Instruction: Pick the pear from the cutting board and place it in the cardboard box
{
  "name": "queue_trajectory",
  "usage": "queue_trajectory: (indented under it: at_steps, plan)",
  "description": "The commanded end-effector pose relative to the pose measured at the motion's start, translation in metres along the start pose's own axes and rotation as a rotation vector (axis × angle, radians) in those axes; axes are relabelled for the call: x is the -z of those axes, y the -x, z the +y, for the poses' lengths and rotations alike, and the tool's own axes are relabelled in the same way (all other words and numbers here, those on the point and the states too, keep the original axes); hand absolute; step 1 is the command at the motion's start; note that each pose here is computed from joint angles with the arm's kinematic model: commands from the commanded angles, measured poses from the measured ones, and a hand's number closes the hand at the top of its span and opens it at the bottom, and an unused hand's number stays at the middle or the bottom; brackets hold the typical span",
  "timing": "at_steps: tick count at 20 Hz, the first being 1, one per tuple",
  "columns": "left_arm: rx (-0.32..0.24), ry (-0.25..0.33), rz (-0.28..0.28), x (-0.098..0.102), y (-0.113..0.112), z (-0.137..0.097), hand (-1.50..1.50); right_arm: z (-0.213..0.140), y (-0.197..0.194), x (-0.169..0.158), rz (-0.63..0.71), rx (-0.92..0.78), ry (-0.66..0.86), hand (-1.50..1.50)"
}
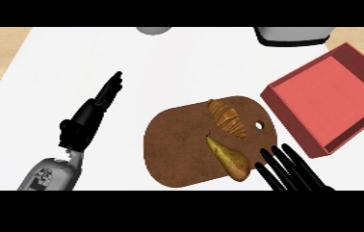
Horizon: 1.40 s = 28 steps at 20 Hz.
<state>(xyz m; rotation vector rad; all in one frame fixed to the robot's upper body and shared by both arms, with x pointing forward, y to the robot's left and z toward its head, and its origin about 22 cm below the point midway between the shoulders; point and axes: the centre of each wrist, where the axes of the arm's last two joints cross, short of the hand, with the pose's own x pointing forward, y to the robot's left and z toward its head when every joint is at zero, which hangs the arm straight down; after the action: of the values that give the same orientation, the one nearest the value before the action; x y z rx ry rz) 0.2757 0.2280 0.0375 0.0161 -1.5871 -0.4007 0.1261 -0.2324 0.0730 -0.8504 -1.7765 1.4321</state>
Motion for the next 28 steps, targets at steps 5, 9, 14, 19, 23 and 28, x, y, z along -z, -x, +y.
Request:
queue_trajectory:
  at_steps: [5,9,14,19,23,28]
  plan:
    - [-0.018,0.047,-0.011,0.002,-0.003,-0.03,0.0,-0.044,-0.064,-0.018,0.12,-0.008,-0.205,-1.5]
    - [-0.013,0.044,-0.028,0.01,-0.011,-0.026,0.0,-0.025,-0.079,0.007,0.169,0.034,-0.217,-1.5]
    - [-0.006,0.062,-0.028,0.007,-0.014,-0.018,0.0,0.019,-0.081,0.027,0.187,0.068,-0.212,-1.5]
    - [-0.005,0.053,-0.024,0.019,-0.008,-0.026,0.0,0.004,-0.082,0.045,0.219,0.039,-0.243,-1.5]
    - [-0.005,0.045,-0.032,0.005,-0.012,-0.011,0.0,0.024,-0.07,0.063,0.252,0.027,-0.272,-1.5]
    - [0.009,0.069,-0.033,0.008,-0.013,-0.016,0.0,0.042,-0.065,0.072,0.246,0.029,-0.261,-1.5]
